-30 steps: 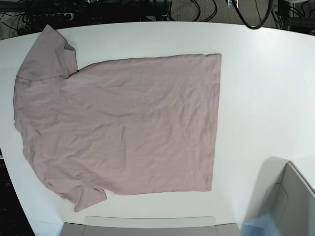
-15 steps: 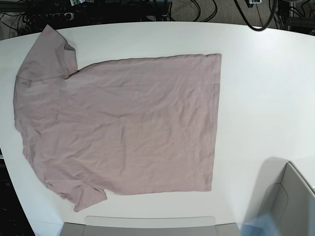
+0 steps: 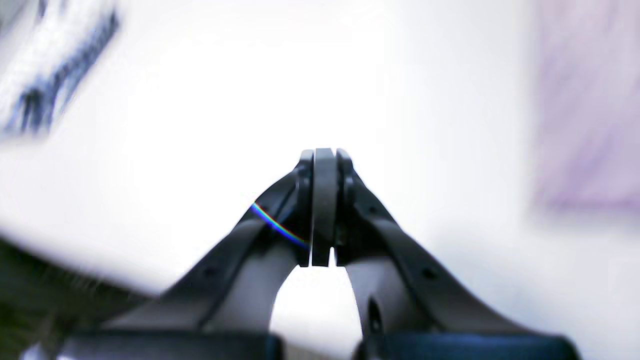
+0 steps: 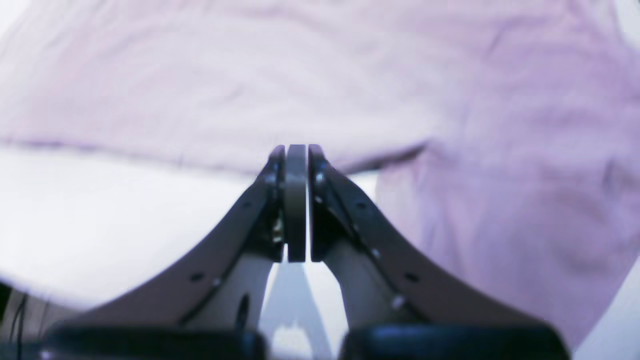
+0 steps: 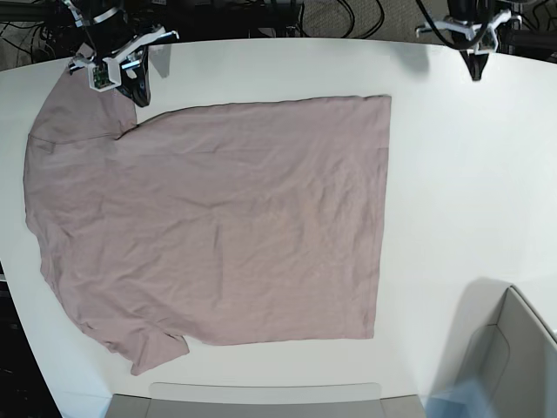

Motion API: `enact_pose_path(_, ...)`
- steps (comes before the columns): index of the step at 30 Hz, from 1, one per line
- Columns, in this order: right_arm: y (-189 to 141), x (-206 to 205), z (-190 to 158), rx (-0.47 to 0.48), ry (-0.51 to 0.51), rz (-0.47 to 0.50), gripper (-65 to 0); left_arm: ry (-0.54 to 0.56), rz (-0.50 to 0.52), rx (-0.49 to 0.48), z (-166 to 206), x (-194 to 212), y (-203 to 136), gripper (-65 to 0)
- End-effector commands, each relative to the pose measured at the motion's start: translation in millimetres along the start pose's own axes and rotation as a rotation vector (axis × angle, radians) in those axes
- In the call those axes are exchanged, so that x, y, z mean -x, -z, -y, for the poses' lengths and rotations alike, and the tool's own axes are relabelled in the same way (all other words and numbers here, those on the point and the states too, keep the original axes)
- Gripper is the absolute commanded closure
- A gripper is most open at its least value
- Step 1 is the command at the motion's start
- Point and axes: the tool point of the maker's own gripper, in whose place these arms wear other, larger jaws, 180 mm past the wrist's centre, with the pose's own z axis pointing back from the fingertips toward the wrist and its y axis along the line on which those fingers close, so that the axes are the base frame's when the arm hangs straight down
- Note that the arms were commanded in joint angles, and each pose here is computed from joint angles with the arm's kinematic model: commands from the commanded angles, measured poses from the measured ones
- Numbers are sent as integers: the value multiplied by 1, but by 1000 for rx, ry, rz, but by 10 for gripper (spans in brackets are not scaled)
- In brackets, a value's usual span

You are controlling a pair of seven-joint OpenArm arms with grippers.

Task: Fold the T-shirt properly
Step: 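Lower both grippers to the pink T-shirt's shoulder corners and grasp them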

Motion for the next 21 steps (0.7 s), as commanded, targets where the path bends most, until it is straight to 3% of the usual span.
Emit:
enact_pose_path(1,2,-15,0,-2,0,51,-3,-2,63,4,2,-19,-1,-3)
enact_pose_path(5,13,-27,3,15,14,78,-5,-37,156,65,27,-55,-1,-7)
enact_pose_path(10,20,-24,5,28,25,38,-14,-54,163,92,38,-58,-1,-77)
enact_pose_path(14,25,-17,5,24,50,-21,-111,-64,155,103,43,-56,-3,-112)
enact_pose_path(21,21,-17,3,-94,354,-86,-312,-70,150,113,47,-54,-3,-114)
